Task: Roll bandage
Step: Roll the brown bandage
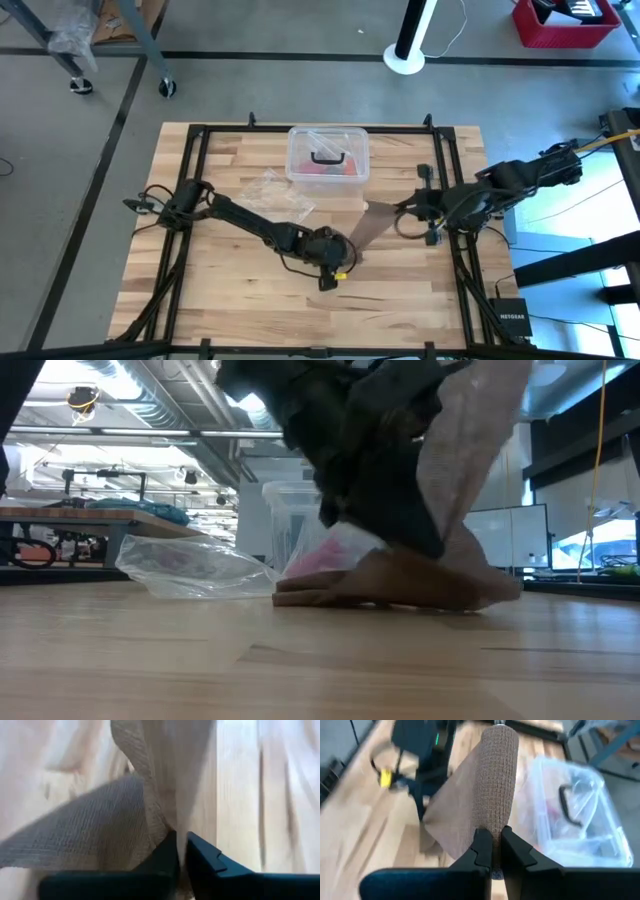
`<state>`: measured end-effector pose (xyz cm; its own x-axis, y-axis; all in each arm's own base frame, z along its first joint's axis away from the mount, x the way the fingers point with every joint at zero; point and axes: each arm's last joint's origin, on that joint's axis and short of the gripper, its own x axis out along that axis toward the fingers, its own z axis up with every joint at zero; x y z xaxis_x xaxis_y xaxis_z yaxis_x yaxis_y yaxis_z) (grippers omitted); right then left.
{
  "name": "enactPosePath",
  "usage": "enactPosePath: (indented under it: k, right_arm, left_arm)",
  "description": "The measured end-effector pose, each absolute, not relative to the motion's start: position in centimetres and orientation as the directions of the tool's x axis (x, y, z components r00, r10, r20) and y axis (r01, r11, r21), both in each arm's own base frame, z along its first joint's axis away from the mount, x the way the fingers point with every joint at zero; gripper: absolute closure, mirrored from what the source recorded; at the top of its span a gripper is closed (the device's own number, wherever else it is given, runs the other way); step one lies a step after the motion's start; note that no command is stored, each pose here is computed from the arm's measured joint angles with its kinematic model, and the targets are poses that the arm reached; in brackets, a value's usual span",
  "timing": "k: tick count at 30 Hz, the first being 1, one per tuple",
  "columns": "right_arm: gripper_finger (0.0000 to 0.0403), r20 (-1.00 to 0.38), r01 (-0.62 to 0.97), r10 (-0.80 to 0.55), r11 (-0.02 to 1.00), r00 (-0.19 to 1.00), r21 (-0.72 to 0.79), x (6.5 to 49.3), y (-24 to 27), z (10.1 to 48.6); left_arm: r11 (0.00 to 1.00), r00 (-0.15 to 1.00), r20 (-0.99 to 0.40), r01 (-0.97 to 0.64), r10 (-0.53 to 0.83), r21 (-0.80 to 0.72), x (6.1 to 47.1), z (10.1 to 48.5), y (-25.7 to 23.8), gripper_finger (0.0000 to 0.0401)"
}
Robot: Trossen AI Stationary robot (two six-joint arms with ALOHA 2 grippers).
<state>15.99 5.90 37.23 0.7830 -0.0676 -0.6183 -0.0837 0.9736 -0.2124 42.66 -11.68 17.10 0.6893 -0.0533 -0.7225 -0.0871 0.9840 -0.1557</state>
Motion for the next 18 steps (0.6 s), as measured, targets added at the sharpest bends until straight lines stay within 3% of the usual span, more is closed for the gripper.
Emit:
enactPosePath:
  k: [5, 10, 18]
  right_arm:
    - [0.0381, -0.670, -0.084, -0.086, 0.972, 0.737, -0.218, 16.3, 6.0, 34.9]
    - [0.0381, -0.710, -0.096, -0.106, 0.967, 0.696, -0.237, 16.3, 6.0, 33.3]
    - [0.0380, -0.718, -0.098, -0.112, 0.965, 0.687, -0.244, 16.4, 6.1, 32.6]
  left_arm:
    - [0.983, 0.724, -0.688, -0.079, -0.057, -0.165, 43.1, 18.3, -10.9, 0.0285]
    - [0.976, 0.661, -0.739, -0.045, -0.131, -0.213, 42.1, 19.7, -10.1, 0.0219]
    - [0.998, 0.734, -0.679, -0.032, -0.016, -0.058, 39.6, 26.1, -8.9, 0.0200]
